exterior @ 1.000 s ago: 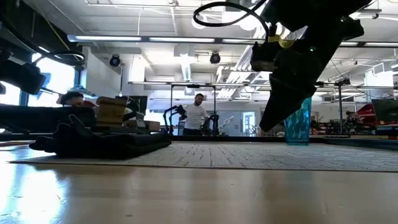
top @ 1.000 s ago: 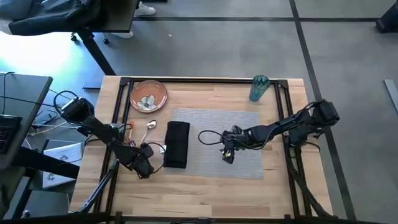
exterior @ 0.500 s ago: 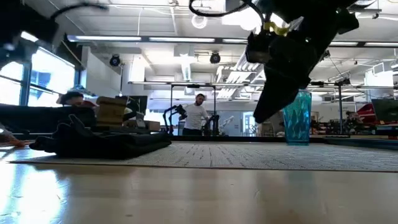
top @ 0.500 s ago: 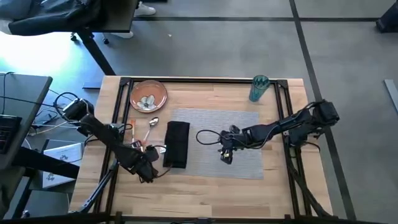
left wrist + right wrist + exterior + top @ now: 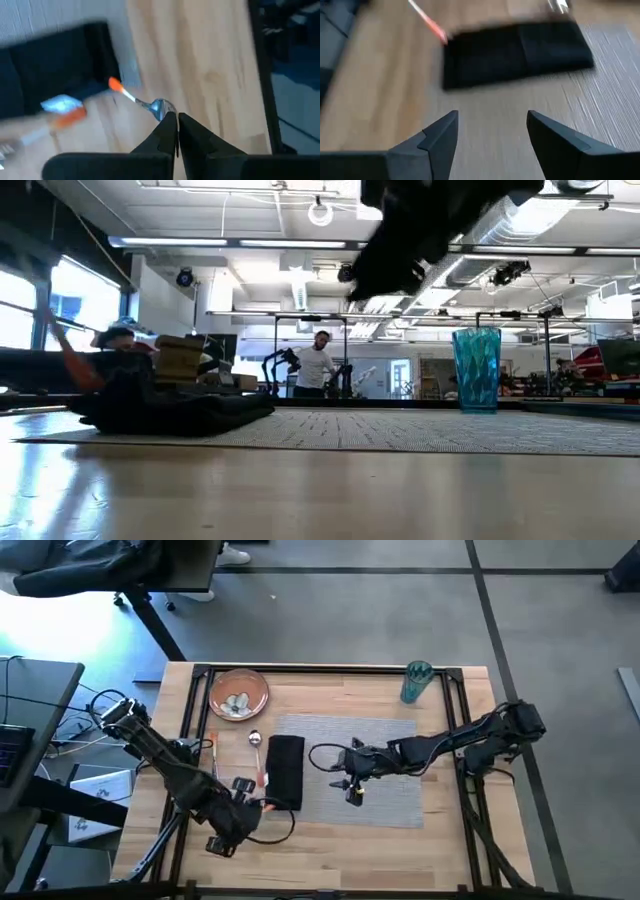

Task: Set table place
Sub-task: Put the orange fork on the top of the black table napkin

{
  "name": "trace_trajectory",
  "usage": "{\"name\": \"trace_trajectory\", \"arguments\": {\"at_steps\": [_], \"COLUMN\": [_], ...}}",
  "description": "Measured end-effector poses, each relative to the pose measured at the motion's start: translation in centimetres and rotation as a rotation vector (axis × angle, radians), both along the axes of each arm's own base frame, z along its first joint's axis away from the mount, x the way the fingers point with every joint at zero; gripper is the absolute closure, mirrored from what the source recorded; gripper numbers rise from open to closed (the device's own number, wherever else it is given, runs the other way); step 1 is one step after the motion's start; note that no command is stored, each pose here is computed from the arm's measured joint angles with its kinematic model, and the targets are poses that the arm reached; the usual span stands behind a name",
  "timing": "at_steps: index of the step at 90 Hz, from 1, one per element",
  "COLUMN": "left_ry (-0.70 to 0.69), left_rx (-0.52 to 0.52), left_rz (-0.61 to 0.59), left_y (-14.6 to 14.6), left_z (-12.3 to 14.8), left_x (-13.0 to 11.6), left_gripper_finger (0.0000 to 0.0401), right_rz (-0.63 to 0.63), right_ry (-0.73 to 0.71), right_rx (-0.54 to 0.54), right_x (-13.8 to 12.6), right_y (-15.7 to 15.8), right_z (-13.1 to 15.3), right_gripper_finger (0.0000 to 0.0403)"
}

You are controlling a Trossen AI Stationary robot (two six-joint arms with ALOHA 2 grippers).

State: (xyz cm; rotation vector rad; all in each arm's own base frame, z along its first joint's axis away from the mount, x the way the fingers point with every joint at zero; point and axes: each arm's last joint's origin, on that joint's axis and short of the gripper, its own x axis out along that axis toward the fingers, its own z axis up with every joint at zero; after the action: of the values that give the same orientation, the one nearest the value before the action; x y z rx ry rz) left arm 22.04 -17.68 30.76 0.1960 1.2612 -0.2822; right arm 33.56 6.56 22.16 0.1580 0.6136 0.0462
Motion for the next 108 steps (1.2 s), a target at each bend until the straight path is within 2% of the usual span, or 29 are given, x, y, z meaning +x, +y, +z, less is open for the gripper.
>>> {"name": "trace_trajectory", "arguments": {"at_steps": [9, 24, 33, 40, 57, 69, 80, 97, 101, 108], "left_ry": [-0.028, -0.09, -0.135, -0.177, -0.256, -0.255, -0.256, -0.257, -0.253, -0.248], "left_rx": [0.023, 0.055, 0.063, 0.076, 0.091, 0.096, 0.094, 0.099, 0.089, 0.062], "left_rz": [-0.04, -0.111, -0.17, -0.2, -0.24, -0.232, -0.227, -0.209, -0.183, -0.117], "left_y": [0.5, 1.1, 1.4, 1.8, 2.6, 3.0, 3.0, 3.0, 3.1, 3.1], "left_z": [1.3, 3.0, 3.6, 3.8, 4.1, 4.1, 4.1, 4.1, 4.1, 4.1], "left_x": [0.3, 0.9, 1.4, 2.0, 3.3, 3.5, 3.6, 3.5, 3.5, 3.5], "left_gripper_finger": [0.04, 0.0401, 0.0401, 0.0401, 0.0401, 0.0401, 0.0401, 0.0401, 0.04, 0.04], "right_rz": [0.046, 0.131, 0.162, 0.16, 0.187, 0.172, 0.173, 0.197, 0.205, 0.198], "right_ry": [-0.09, -0.17, -0.19, -0.177, -0.154, -0.113, -0.044, -0.038, -0.034, -0.033], "right_rx": [0.021, 0.103, 0.176, 0.191, 0.132, 0.05, -0.025, -0.066, -0.082, -0.094], "right_x": [0.7, 2.1, 2.9, 3.8, 6.1, 7.0, 6.9, 7.0, 6.9, 6.9], "right_y": [0.3, 0.9, 1.2, 1.3, 1.7, 1.8, 1.6, 1.7, 1.9, 2.1], "right_z": [0.4, -0.5, -1.5, -2.0, -2.4, -2.0, -2.2, -1.9, -2.0, -2.0], "right_gripper_finger": [0.0187, 0.0187, 0.0187, 0.0187, 0.0187, 0.0193, 0.0239, 0.0374, 0.0388, 0.0389]}}
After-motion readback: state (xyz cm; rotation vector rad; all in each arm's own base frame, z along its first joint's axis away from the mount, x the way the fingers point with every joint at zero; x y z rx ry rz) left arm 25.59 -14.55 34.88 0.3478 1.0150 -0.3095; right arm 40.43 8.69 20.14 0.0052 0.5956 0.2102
